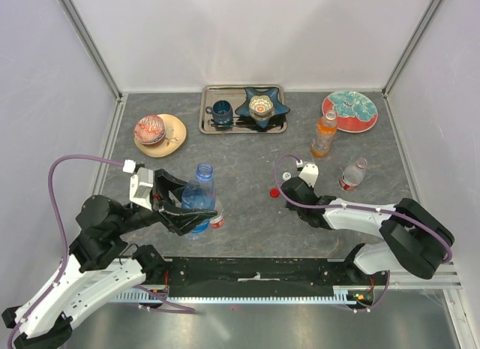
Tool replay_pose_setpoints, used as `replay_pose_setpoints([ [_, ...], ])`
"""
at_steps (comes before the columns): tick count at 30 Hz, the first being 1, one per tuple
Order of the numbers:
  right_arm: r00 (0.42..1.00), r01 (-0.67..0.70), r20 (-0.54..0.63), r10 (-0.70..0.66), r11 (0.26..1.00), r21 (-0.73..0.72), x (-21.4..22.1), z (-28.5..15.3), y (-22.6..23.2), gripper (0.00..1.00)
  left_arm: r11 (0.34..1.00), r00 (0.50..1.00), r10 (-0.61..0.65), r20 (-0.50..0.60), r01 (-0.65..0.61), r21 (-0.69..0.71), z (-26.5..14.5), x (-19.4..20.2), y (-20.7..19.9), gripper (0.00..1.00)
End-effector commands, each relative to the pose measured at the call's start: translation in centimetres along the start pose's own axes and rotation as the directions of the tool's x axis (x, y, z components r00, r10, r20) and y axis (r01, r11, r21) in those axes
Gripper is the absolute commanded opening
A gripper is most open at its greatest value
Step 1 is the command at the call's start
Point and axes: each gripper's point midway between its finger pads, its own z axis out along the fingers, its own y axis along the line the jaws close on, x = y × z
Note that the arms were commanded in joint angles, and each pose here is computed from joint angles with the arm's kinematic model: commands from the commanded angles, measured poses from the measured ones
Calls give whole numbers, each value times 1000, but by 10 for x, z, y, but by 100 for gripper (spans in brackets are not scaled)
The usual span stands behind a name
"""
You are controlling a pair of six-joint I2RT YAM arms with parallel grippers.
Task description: Unscrew the bottle caps
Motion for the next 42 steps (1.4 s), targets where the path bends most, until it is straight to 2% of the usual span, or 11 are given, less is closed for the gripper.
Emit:
replay_pose_setpoints([
  [1,997,17,-79,-18,1000,-15,18,-4,-3,39,1000,1000,20,22,-20,-12,0,-3,3,57],
  [7,997,8,-78,-9,1000,-16,19,-15,-12,57,1000,1000,15,18,-14,-15,0,-1,4,58],
  [14,999,-4,-37,2,998,-59,1,-27,-4,65,1000,1000,4,17,-3,-15,2,2,5,58],
  [18,991,0,135,26,982,-186,-71,-69,35,75,999,1000,11,19,-11,-31,2,1,8,59],
  [20,975,7,219,46,972,-235,-114,-98,47,85,999,1000,18,19,-18,-45,3,1,12,59],
  [24,925,2,361,120,947,-320,-221,-186,68,89,998,999,28,17,-26,-62,11,-3,18,59],
  [28,877,85,437,200,830,-551,-277,-276,93,88,996,999,44,-25,-46,-77,28,1,31,60],
  [30,867,156,425,260,669,-727,-284,-327,115,88,997,997,38,-68,-43,-65,43,5,37,60],
  [32,887,189,386,254,563,-804,-278,-350,129,90,998,993,26,-113,-31,-46,58,15,43,60],
  [35,918,188,329,222,488,-852,-270,-360,145,93,1000,992,27,-119,-29,-10,74,10,42,61],
  [42,924,214,343,171,512,-831,-255,-341,152,97,1000,985,-6,-171,11,26,109,12,53,61],
])
